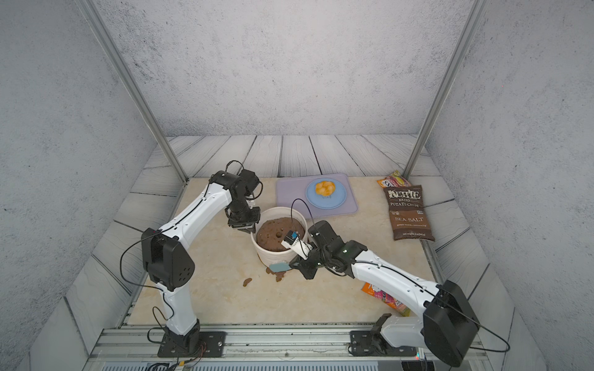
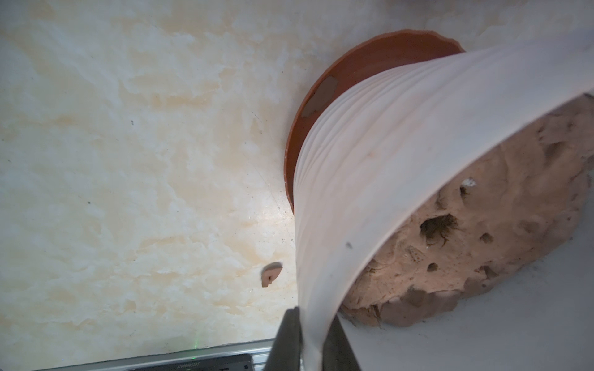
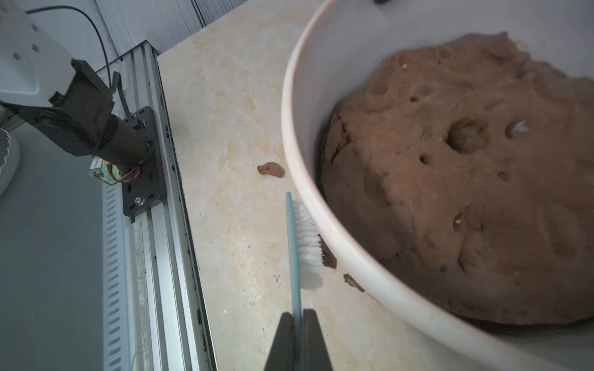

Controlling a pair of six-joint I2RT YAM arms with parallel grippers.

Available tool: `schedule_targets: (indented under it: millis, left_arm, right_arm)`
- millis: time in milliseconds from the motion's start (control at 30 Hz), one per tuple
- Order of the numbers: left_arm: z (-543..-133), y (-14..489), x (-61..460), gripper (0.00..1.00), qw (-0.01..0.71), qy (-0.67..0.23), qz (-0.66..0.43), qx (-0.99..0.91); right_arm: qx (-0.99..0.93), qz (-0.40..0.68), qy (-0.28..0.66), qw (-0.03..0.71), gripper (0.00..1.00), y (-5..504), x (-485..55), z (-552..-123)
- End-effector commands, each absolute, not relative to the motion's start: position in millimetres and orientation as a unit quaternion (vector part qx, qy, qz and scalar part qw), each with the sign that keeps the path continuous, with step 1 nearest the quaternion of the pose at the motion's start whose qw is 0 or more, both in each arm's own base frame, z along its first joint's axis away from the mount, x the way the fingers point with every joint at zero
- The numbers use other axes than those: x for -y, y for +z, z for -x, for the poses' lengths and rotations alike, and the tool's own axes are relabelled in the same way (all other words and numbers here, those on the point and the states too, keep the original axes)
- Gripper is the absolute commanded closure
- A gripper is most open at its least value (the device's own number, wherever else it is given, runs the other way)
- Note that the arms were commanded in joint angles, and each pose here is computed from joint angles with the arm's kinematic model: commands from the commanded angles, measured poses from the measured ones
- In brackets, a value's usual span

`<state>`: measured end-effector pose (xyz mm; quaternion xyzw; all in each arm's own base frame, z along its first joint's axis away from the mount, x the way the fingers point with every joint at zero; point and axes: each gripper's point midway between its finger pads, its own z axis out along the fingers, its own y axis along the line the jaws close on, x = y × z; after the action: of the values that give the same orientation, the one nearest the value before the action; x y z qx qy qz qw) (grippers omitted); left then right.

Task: Scrub the dried mud off the ceramic pot
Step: Brush off the soil from the pot.

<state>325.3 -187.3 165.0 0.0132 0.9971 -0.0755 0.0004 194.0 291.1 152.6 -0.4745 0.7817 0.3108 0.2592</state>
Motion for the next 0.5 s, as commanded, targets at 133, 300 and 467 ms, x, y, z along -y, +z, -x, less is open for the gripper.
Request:
schedule_targets:
  millis: [133, 300, 467]
  left_arm:
    - [-339, 123, 185, 1.00, -0.021, -0.054, -0.038, -0.998]
    - [-343, 124, 186, 1.00, -0.017, -0.055, -0.045, -0.997]
    - [-354, 126, 182, 1.00, 0.002, -0.054, -0.061, -0.997]
  right_arm:
    - [-0.782, 0.466, 0.333, 0.244, 1.00, 152, -294, -178]
    - [-0.776, 0.464, 0.361, 0.230, 1.00, 152, -303, -161]
    - [-0.766, 0.440, 0.406, 0.232, 1.00, 170, -313, -157]
